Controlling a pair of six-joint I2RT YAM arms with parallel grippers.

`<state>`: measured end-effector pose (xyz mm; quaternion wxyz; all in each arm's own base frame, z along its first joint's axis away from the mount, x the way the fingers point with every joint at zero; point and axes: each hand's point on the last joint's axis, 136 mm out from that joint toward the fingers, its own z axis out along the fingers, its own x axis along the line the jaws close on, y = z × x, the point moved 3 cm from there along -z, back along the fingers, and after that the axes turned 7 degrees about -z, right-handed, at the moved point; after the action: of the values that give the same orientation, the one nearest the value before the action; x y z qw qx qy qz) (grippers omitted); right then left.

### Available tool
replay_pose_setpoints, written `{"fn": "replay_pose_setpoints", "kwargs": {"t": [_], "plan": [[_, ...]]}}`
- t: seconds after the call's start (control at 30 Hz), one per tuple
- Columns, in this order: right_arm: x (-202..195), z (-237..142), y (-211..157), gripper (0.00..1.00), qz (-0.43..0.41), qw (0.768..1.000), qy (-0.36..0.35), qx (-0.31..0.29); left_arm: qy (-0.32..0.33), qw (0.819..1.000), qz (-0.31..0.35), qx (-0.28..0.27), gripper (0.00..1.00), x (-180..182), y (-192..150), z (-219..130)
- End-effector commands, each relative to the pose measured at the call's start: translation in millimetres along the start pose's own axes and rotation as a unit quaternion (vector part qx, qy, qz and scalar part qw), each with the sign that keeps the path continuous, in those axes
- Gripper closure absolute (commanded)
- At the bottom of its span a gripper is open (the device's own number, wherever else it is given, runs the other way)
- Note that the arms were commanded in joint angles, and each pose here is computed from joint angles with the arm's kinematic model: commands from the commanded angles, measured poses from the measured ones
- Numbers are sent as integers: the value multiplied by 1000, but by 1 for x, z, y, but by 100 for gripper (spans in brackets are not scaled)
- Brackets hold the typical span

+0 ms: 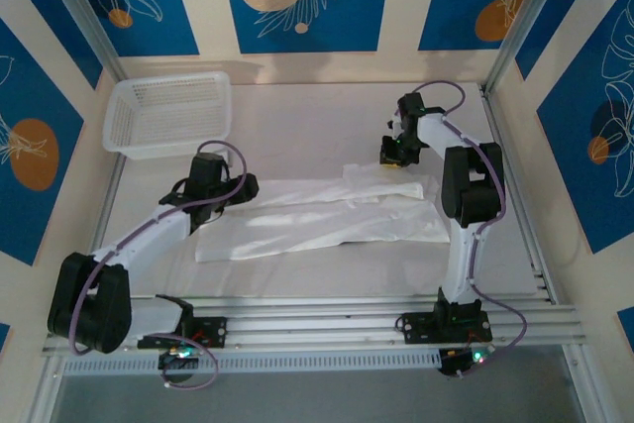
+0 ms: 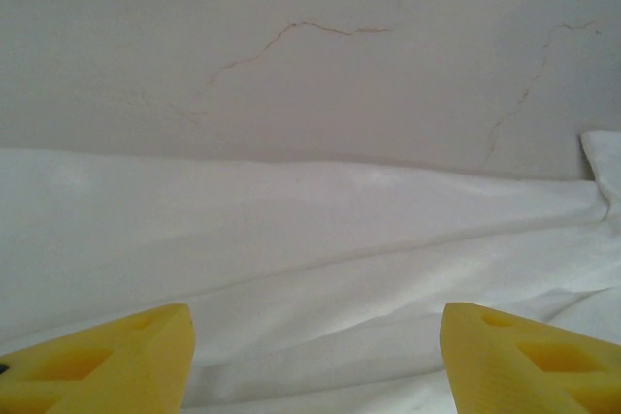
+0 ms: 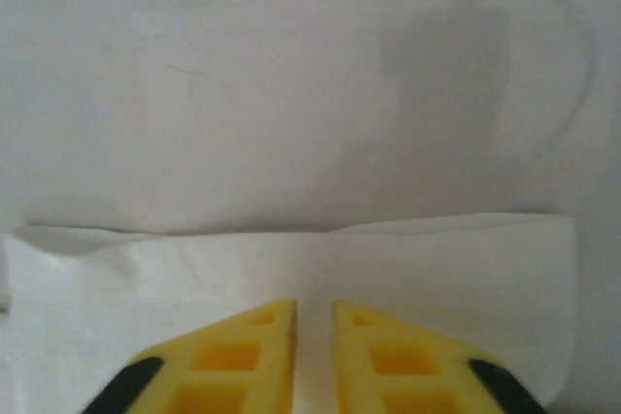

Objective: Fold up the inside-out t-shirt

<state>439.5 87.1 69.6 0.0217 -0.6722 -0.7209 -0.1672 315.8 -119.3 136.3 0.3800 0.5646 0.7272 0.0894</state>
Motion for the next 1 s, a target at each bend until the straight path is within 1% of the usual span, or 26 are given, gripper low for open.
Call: {"fn": "replay_pose_setpoints", "kwargs": {"t": [0.0,0.07,0.2,0.33,0.37,0.4,0.43,0.5,0.53,0.67,0.77,0.9,0.97], "plan": [[15,-20,7,95,-2,999,43,-15,0,1000,7,13,32,-5,-1,2],[15,-25,8,100,-3,999,41,-18,2,1000,7,14,32,-4,-2,3],[19,-34,7,100,-10,998,49,-29,4,1000,7,13,32,-3,-2,3],[14,-38,7,100,-8,999,26,-44,2,1000,4,16,32,-2,-4,4],[14,-38,6,92,-11,999,16,-45,0,1000,4,17,32,-3,-5,4],[15,-35,5,78,-17,999,9,-42,-1,1000,4,18,32,-3,-5,4],[20,-33,5,70,-23,999,10,-38,-3,1000,4,18,32,-4,-5,4],[37,-24,2,58,-41,998,19,-33,-8,1000,5,16,32,-6,-5,4],[43,-20,2,55,-46,998,19,-31,-8,1000,5,16,32,-6,-5,5],[73,-1,2,53,-68,997,19,-20,-9,1000,6,17,32,-7,-5,5],[86,13,4,53,-76,997,6,-10,-8,1000,9,18,32,-8,-6,4],[85,34,5,50,-76,996,-43,8,-3,1000,11,14,32,-6,-5,1],[85,42,2,49,-84,995,-56,18,-2,1000,12,14,32,-6,-5,0]]}}
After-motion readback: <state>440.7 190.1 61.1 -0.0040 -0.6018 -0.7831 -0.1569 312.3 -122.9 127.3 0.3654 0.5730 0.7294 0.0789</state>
